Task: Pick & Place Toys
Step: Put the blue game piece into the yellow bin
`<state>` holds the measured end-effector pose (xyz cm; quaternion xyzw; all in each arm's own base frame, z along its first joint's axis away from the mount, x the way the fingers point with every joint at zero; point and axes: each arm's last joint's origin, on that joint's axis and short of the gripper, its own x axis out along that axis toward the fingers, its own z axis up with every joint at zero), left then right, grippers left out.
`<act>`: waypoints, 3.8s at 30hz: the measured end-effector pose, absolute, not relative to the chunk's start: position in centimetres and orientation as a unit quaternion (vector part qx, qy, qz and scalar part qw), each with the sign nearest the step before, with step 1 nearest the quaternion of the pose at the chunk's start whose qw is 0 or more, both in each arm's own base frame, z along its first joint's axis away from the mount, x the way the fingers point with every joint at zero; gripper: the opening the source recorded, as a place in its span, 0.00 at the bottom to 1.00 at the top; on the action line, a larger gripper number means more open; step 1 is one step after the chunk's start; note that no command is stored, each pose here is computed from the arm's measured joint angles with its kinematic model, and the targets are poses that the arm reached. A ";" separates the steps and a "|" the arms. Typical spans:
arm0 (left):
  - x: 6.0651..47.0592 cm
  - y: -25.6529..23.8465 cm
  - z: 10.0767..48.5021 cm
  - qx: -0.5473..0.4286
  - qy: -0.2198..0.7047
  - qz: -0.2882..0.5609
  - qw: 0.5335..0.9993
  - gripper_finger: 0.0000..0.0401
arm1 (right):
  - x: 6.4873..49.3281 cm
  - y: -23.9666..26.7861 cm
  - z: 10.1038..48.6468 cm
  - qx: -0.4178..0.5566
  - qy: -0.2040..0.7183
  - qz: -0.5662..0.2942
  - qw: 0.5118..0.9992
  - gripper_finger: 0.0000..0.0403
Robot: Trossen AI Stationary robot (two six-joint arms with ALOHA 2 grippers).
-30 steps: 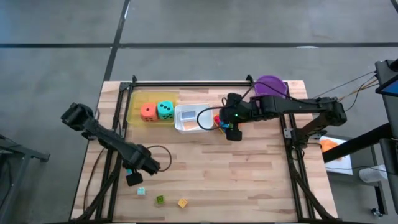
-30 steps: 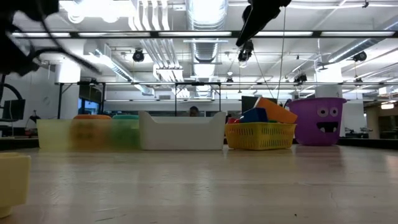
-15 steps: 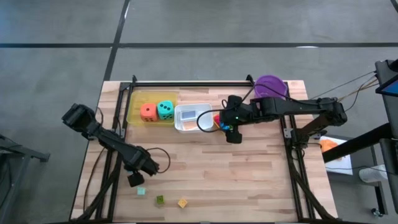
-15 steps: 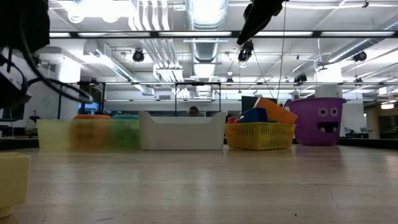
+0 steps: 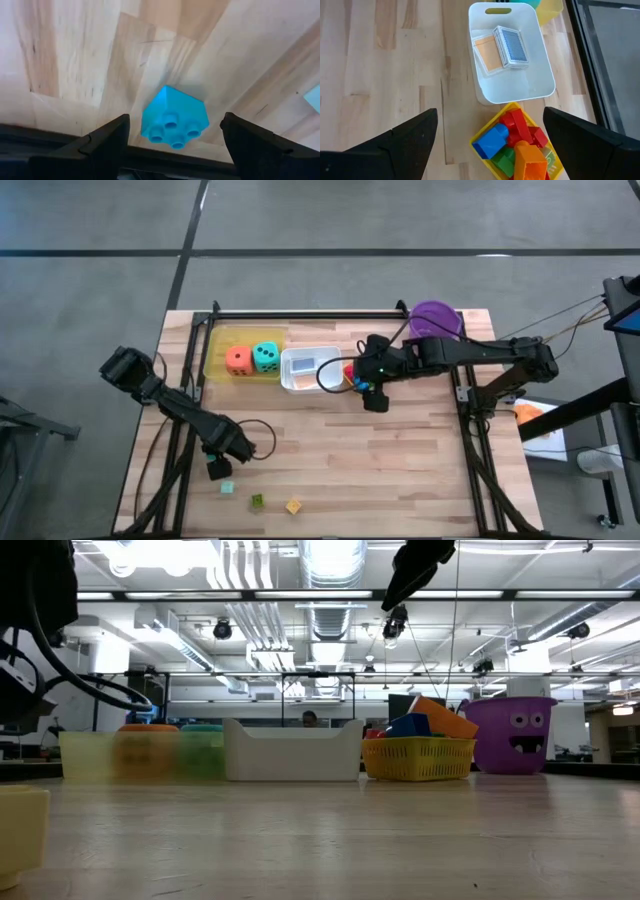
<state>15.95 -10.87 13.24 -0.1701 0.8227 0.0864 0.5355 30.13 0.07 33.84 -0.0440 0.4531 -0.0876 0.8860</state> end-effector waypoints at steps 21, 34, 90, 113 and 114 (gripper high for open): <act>15.4 -11.6 13.2 -0.054 0.818 -0.004 0.572 0.76 | 30.1 0.1 33.9 -0.016 0.449 -0.097 0.888 0.89; 15.2 -11.8 13.1 -0.033 0.815 -0.009 0.578 0.34 | 30.1 0.3 33.9 -0.009 0.448 -0.099 0.889 0.89; 25.7 -0.7 35.7 -0.471 -0.030 -0.101 0.876 0.31 | 35.5 3.7 43.9 -0.182 0.158 0.006 0.970 0.89; 26.6 -0.7 36.2 -0.471 -0.030 -0.119 0.874 0.31 | 36.8 4.3 44.7 -0.199 0.171 0.030 0.965 0.36; 26.6 -0.7 36.1 -0.473 -0.029 -0.119 0.872 0.31 | 36.8 4.3 44.7 -0.200 0.172 0.030 0.964 0.33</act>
